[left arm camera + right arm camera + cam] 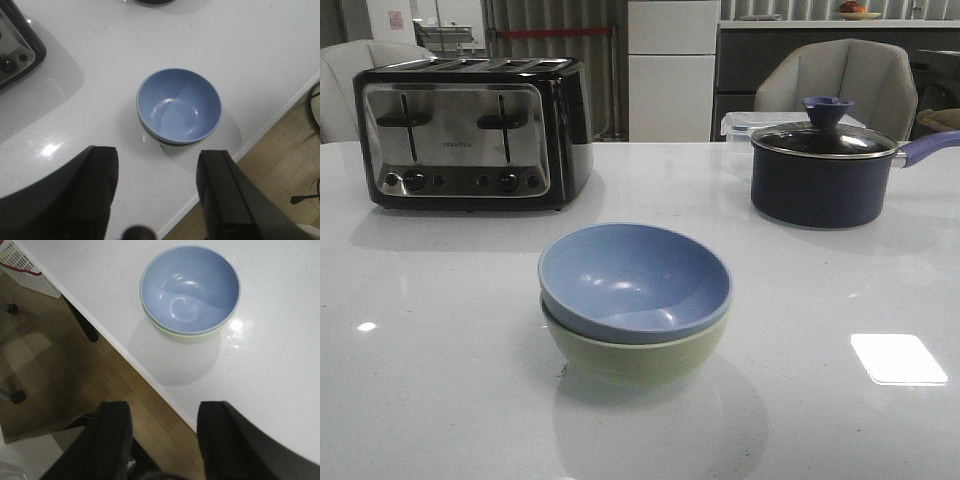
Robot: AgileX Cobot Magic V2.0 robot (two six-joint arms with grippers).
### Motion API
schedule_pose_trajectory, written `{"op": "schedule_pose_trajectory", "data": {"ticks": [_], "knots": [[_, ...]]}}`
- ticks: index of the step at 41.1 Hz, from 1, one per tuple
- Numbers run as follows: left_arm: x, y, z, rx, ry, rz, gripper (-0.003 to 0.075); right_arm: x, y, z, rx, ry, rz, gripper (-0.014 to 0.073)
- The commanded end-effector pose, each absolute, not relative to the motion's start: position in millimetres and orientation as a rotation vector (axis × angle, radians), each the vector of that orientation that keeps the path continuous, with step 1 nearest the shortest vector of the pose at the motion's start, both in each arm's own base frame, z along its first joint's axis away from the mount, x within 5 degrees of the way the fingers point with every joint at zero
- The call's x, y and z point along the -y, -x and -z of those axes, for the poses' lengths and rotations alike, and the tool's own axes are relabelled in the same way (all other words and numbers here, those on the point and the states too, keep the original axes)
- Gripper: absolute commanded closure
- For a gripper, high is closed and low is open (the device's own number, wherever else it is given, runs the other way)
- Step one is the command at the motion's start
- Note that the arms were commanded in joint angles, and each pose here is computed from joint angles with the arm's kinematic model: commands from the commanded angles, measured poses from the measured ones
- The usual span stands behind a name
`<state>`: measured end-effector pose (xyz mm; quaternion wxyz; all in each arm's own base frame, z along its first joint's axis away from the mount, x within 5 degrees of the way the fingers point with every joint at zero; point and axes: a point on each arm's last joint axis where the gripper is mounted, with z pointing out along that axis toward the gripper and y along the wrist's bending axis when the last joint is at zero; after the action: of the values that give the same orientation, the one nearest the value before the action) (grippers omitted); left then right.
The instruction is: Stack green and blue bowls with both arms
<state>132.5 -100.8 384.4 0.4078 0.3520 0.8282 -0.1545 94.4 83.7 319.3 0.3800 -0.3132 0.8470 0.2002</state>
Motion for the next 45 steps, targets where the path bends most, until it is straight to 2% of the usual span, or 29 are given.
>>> {"op": "schedule_pose_trajectory", "data": {"ticks": [1, 8, 15, 24, 28, 32, 39, 43, 45], "knots": [[88, -110, -387, -1.955, -0.822, 0.427, 0.0295, -85, -95, -331, -2.101, 0.776, -0.528, 0.0166], [70, -83, -364, -1.924, -0.808, 0.429, 0.0295, -80, -98, -328, -2.103, 0.819, -0.427, 0.0166], [64, -73, -348, -1.934, -0.806, 0.430, 0.0295, -75, -100, -326, -2.114, 0.821, -0.346, 0.0169], [64, -74, -347, -1.922, -0.789, 0.435, 0.0298, -74, -101, -322, -2.142, 0.788, -0.334, 0.0169], [64, -75, -348, -1.913, -0.784, 0.435, 0.0349, -74, -101, -319, -2.154, 0.792, -0.332, 0.0174], [64, -75, -349, -1.906, -0.779, 0.435, 0.0444, -74, -100, -319, -2.156, 0.791, -0.337, 0.0253], [64, -76, -350, -1.896, -0.773, 0.436, 0.0589, -74, -100, -319, -2.156, 0.791, -0.337, 0.0464], [64, -76, -350, -1.896, -0.773, 0.436, 0.0627, -74, -100, -319, -2.156, 0.791, -0.337, 0.0541], [64, -76, -350, -1.896, -0.773, 0.436, 0.0627, -74, -100, -319, -2.156, 0.791, -0.337, 0.0539]]}}
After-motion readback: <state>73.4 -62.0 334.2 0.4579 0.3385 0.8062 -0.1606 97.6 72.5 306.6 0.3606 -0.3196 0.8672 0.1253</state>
